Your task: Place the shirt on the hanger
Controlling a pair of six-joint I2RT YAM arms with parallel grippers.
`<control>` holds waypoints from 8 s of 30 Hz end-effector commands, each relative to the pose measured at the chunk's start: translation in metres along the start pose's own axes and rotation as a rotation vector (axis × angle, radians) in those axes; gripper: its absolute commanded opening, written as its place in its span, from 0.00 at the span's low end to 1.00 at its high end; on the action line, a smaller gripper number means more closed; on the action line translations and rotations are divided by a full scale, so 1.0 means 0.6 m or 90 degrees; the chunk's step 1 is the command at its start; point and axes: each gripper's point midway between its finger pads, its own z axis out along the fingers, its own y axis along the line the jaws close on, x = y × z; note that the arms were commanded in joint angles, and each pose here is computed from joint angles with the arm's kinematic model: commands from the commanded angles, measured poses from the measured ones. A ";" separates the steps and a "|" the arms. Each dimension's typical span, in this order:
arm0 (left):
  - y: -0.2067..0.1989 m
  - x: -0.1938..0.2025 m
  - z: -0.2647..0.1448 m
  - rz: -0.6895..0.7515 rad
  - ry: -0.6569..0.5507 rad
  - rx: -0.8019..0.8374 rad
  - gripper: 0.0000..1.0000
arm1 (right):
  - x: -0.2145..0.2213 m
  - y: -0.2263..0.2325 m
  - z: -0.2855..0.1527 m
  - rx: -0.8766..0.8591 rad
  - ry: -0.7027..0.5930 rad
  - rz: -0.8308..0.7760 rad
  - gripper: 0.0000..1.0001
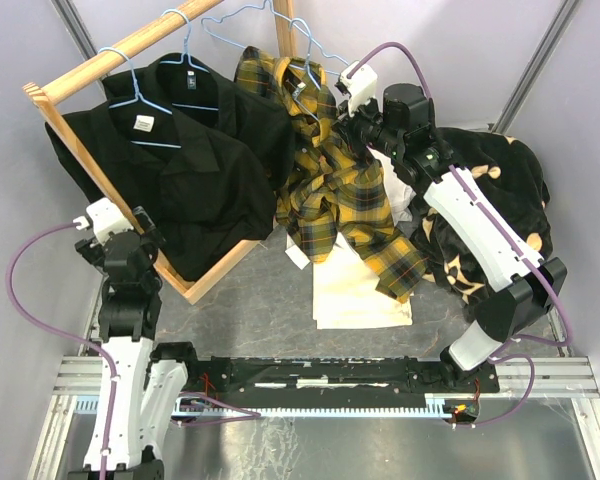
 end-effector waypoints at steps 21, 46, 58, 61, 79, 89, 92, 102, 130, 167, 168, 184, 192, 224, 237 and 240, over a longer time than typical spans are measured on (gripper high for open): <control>-0.273 0.092 -0.176 0.203 0.111 0.671 0.82 | -0.077 -0.017 -0.101 0.058 -0.098 -0.025 0.00; -0.413 0.315 -0.036 0.405 0.283 0.643 0.73 | -0.092 0.032 -0.206 0.000 -0.137 -0.005 0.00; -0.413 0.362 0.005 0.474 0.275 0.611 0.65 | -0.099 0.037 -0.207 -0.012 -0.141 0.001 0.00; -0.418 0.397 -0.016 0.495 0.325 0.674 0.52 | -0.101 0.037 -0.207 -0.012 -0.142 0.001 0.00; -0.423 0.416 -0.160 0.580 0.306 0.979 0.08 | -0.091 0.014 -0.255 0.049 -0.110 -0.028 0.00; -0.393 0.412 -0.209 0.667 0.272 1.031 0.03 | -0.075 0.019 -0.285 0.050 -0.085 -0.038 0.00; -0.401 0.397 -0.190 0.663 0.225 0.985 0.04 | -0.071 0.022 -0.271 0.038 -0.075 -0.031 0.00; -0.414 0.281 -0.132 0.541 0.120 0.778 0.75 | -0.097 0.006 -0.210 0.046 -0.069 0.025 0.00; -0.294 0.131 -0.209 0.104 0.069 0.666 1.00 | -0.156 0.021 -0.027 0.041 -0.067 0.075 0.01; -0.247 0.073 -0.212 0.001 0.096 0.580 1.00 | 0.036 0.050 -0.319 0.128 0.003 0.092 0.65; -0.245 0.070 -0.209 0.000 0.101 0.569 1.00 | 0.069 0.057 -0.328 0.126 0.027 0.108 0.67; -0.242 0.095 -0.196 0.027 0.150 0.531 1.00 | 0.332 0.101 -0.196 0.141 0.099 0.199 0.78; -0.239 0.097 -0.194 0.030 0.145 0.528 1.00 | 0.308 0.156 -0.042 0.052 0.055 0.194 0.72; -0.243 0.105 -0.191 0.040 0.143 0.530 1.00 | 0.198 0.160 0.123 0.001 -0.062 0.262 0.75; -0.247 0.110 -0.193 0.044 0.151 0.538 1.00 | 0.334 0.146 -0.148 0.075 0.095 0.205 0.91; -0.249 0.113 -0.193 0.046 0.156 0.540 1.00 | 0.370 0.181 -0.167 0.043 0.131 0.222 0.95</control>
